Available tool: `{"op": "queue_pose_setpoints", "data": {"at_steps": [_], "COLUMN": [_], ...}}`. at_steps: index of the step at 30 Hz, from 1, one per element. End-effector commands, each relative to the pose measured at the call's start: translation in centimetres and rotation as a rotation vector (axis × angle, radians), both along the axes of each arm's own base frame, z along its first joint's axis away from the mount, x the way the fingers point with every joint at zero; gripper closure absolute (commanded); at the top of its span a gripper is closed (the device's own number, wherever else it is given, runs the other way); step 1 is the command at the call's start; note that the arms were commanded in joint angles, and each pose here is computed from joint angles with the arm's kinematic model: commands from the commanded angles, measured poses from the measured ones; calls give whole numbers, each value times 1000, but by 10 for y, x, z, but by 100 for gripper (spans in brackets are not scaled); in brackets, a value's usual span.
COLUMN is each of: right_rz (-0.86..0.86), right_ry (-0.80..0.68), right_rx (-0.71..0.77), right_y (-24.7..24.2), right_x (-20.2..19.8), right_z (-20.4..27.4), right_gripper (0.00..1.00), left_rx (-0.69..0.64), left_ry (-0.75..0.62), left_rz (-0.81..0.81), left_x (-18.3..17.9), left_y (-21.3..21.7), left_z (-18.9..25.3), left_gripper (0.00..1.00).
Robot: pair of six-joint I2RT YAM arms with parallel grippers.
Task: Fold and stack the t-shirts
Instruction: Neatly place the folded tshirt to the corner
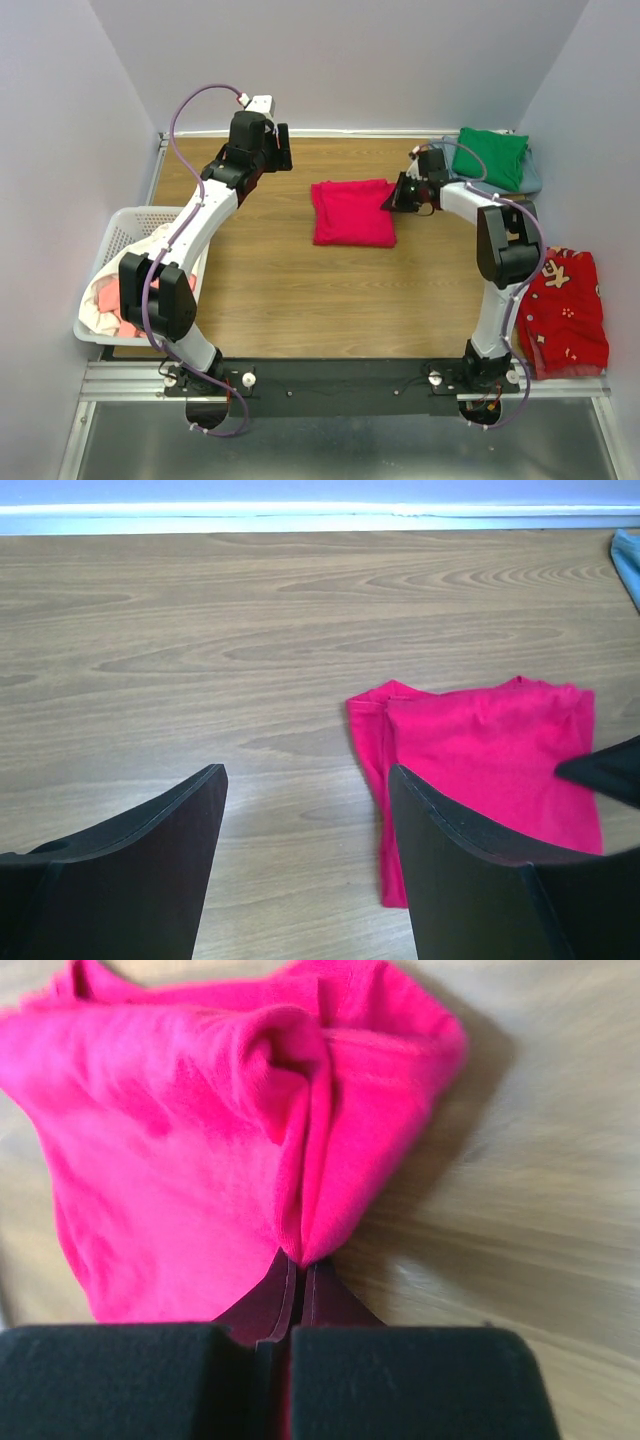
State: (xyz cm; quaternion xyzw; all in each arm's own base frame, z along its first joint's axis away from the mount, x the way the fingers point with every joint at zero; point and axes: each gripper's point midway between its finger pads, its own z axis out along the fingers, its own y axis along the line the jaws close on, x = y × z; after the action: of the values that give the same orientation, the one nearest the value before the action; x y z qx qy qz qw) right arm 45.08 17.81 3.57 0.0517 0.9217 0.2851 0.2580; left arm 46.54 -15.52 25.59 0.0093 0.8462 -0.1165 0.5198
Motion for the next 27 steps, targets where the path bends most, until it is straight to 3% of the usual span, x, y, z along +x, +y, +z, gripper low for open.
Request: {"op": "queue_pose_setpoints", "data": {"at_steps": [1,12,21,27], "right_rz": [-111,-366,-539,-633], "right_ry": [-189,-416,-407,-395], "right_rx": [-216,-533,-702,-695], "right_y": [-42,-146,-241,-288], "right_x": [43,102,144,170], "right_z": [81,191,187,171], "right_gripper": [99,99,99,99], "left_rx": [-13,-17,-22,-24], "left_ry": [-22,-40,-43,-34], "left_rz": [-16,-30,-42,-45], "left_x": [4,6,9,11], "left_y": [-2,-5,-8,-9], "left_z": [13,17,19,17], "left_gripper": [25,25,25,25]}}
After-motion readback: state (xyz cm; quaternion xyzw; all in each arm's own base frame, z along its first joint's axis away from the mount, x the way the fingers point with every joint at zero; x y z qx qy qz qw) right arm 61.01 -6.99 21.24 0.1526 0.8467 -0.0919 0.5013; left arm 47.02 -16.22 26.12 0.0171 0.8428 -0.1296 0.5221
